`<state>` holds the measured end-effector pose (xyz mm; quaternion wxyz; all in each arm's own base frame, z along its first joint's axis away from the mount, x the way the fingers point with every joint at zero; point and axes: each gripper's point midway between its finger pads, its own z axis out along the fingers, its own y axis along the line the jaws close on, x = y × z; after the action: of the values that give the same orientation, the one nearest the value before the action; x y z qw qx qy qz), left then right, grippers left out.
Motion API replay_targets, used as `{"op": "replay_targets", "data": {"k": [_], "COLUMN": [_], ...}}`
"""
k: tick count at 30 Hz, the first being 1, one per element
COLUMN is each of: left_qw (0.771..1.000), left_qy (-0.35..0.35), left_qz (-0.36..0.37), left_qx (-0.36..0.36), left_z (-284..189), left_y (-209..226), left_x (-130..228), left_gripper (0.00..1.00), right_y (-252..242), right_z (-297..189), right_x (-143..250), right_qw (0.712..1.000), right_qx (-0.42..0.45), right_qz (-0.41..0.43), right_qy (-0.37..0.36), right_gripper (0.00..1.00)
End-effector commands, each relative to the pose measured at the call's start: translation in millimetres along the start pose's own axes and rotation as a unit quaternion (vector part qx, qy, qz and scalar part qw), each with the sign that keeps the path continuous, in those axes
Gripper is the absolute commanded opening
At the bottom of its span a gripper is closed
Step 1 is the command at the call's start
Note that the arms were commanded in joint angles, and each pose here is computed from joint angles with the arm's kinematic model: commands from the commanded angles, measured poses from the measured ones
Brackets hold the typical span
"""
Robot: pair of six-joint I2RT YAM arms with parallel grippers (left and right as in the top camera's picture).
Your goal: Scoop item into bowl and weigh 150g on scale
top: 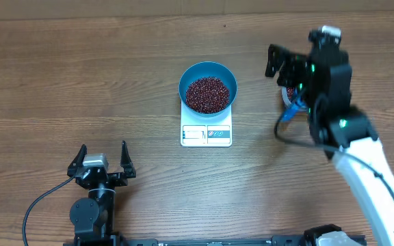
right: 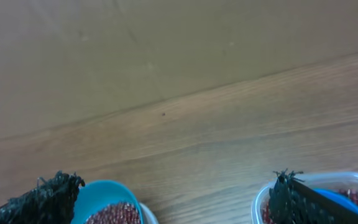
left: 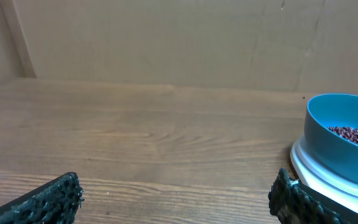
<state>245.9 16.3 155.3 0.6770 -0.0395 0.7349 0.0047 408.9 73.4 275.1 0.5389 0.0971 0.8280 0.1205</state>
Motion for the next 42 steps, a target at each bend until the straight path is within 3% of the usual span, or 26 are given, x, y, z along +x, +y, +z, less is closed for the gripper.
{"op": "replay_targets", "data": {"k": [1,15,24,33,42], "left_qw": [1.000,1.000,1.000,1.000,1.000], "left_qy": [-0.002,-0.002,-0.002,-0.002,-0.002], "left_qz": [0.010,0.010,0.010,0.010,0.010], "left_qx": [0.004,0.004,0.004,0.004,0.004], "left_z": [0,0,0,0,0], "left_y": [-1,-1,-1,-1,-1], "left_x": [0,0,0,0,0], "left_gripper": [1.00,1.00,0.99,1.00,0.99], "right_y": [-1,-57,-86,-106,-96], "right_z": [-17,-83,-111,-117,-121], "right_x": [10,79,102,116,124], "right_qw": [0.999,0.981,0.967,0.973,0.974], "right_qx": [-0.028,-0.050,-0.043,-0.014,-0.041], "right_qz": [0.004,0.025,0.034,0.033,-0.059], "right_qy": [-0.038,-0.184,-0.247,-0.229,-0.216], "right_gripper": [1.00,1.00,1.00,1.00,1.00]}}
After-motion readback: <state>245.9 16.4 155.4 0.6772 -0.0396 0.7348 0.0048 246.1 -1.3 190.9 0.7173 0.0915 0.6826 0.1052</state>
